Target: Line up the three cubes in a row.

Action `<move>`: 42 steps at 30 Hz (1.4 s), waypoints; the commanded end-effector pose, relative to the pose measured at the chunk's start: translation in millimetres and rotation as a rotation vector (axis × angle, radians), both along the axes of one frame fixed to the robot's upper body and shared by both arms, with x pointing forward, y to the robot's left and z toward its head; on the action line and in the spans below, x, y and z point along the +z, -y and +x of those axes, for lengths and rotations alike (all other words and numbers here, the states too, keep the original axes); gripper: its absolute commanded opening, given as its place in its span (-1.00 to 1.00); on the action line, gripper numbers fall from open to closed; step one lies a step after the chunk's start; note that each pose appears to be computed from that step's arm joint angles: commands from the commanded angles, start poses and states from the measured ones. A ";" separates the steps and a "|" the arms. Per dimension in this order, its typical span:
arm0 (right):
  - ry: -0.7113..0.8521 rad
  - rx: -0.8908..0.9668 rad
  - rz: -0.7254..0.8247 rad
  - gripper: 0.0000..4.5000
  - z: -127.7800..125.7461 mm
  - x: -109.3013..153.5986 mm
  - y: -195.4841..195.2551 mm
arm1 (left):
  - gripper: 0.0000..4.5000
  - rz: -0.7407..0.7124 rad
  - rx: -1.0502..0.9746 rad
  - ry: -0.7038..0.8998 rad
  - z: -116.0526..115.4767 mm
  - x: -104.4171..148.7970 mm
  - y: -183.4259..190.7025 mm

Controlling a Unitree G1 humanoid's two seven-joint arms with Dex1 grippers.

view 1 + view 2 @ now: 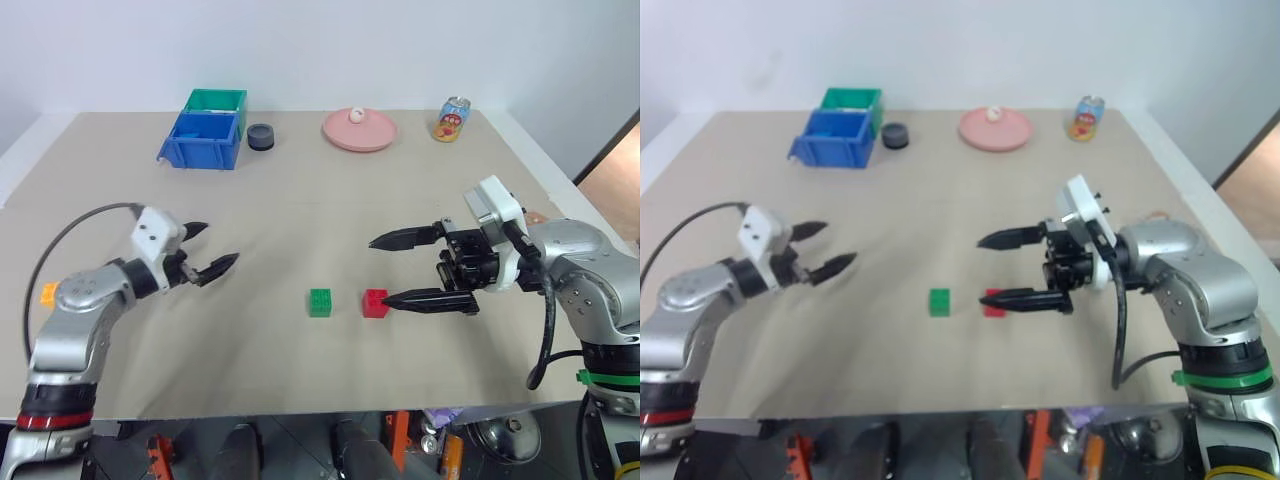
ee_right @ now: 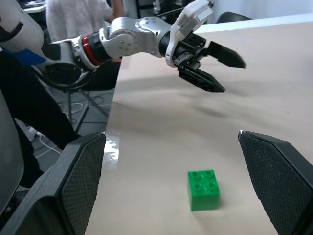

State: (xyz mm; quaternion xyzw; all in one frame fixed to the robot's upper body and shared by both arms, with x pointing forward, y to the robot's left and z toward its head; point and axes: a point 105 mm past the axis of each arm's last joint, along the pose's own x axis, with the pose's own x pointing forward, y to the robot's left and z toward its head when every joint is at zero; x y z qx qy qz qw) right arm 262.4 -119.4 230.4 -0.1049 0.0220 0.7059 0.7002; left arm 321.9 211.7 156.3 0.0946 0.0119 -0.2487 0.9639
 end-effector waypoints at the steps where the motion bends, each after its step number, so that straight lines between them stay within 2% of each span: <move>1: 0.033 0.024 0.009 1.00 0.8 5.2 -2.7 | 0.98 -0.115 0.345 0.031 -18.9 6.7 -34.1; 2: 0.029 0.035 0.011 1.00 1.4 4.1 -3.9 | 0.98 -0.180 0.470 0.016 -33.3 -1.1 -46.7; 4: 0.023 0.049 0.015 1.00 3.0 3.3 -5.5 | 0.98 -0.218 0.656 -0.003 -56.2 -11.6 -62.9; 8: 0.023 0.071 0.016 1.00 6.2 3.6 -7.8 | 0.98 -0.242 0.720 -0.032 -80.7 -18.9 -52.4; 13: 0.022 0.098 0.018 1.00 7.6 2.3 -12.6 | 0.98 -0.236 0.976 -0.040 -115.0 -31.2 -79.8; 17: 0.022 0.117 0.020 1.00 6.0 2.4 -15.7 | 0.98 -0.234 1.112 -0.055 -125.5 -42.0 -103.7; 20: 0.048 0.104 0.040 1.00 9.0 6.6 -18.9 | 0.98 -0.215 1.145 -0.055 -121.9 -44.7 -116.8; 25: 0.101 -0.018 0.113 1.00 27.0 17.0 -29.1 | 0.98 -0.188 1.165 -0.046 -113.6 -47.5 -131.6; 33: 0.091 -0.024 0.134 1.00 22.1 17.2 -29.3 | 0.98 -0.170 1.128 -0.053 -96.1 -54.9 -135.3; 37: 0.093 -0.027 0.136 1.00 21.7 18.3 -28.8 | 0.98 -0.160 1.066 -0.056 -76.1 -55.5 -131.6; 42: 0.092 -0.033 0.133 1.00 20.5 18.2 -26.9 | 0.98 -0.161 1.064 -0.036 -62.2 -52.0 -137.5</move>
